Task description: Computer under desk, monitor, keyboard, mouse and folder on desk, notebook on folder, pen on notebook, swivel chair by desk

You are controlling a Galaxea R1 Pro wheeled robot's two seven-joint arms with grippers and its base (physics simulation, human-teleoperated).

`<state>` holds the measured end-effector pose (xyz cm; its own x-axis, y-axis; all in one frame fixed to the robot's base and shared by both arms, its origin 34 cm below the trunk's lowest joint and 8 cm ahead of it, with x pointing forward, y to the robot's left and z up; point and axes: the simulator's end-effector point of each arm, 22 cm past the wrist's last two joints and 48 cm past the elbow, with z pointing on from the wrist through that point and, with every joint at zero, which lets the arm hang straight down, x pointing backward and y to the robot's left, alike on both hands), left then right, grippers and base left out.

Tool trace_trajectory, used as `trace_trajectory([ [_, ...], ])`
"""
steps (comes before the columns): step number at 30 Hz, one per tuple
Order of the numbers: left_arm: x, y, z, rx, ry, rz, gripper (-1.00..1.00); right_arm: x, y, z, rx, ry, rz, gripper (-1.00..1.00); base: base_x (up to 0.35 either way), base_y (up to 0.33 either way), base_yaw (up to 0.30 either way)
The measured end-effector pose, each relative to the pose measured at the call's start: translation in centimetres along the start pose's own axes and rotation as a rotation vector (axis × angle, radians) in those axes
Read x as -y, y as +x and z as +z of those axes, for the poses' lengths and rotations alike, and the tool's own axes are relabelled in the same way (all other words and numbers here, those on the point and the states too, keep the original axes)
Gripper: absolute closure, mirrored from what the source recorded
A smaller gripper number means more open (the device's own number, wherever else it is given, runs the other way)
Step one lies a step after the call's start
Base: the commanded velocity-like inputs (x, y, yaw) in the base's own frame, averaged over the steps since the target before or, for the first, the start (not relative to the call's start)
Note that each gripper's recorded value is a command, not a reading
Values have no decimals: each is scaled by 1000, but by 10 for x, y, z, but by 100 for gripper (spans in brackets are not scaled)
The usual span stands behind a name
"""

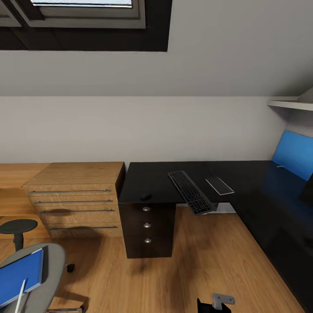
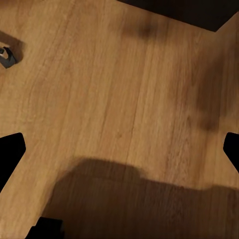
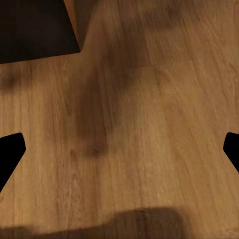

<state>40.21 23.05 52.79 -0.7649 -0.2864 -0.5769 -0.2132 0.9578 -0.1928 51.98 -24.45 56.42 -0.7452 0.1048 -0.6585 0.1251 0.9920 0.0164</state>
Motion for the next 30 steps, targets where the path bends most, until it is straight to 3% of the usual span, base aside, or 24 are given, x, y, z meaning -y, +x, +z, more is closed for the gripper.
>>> trace_trajectory([
  [18,0,0,0,0,0,0,-100,1,-1,0,3,-1,-1,-100,0,0,0],
  [24,23,8,0,-16,30,-14,-100,-25,6,-4,-3,-35,-5,-100,0,0,0],
  [30,26,7,-1,-16,31,-17,-100,-18,4,-4,2,-22,-5,-100,0,0,0],
])
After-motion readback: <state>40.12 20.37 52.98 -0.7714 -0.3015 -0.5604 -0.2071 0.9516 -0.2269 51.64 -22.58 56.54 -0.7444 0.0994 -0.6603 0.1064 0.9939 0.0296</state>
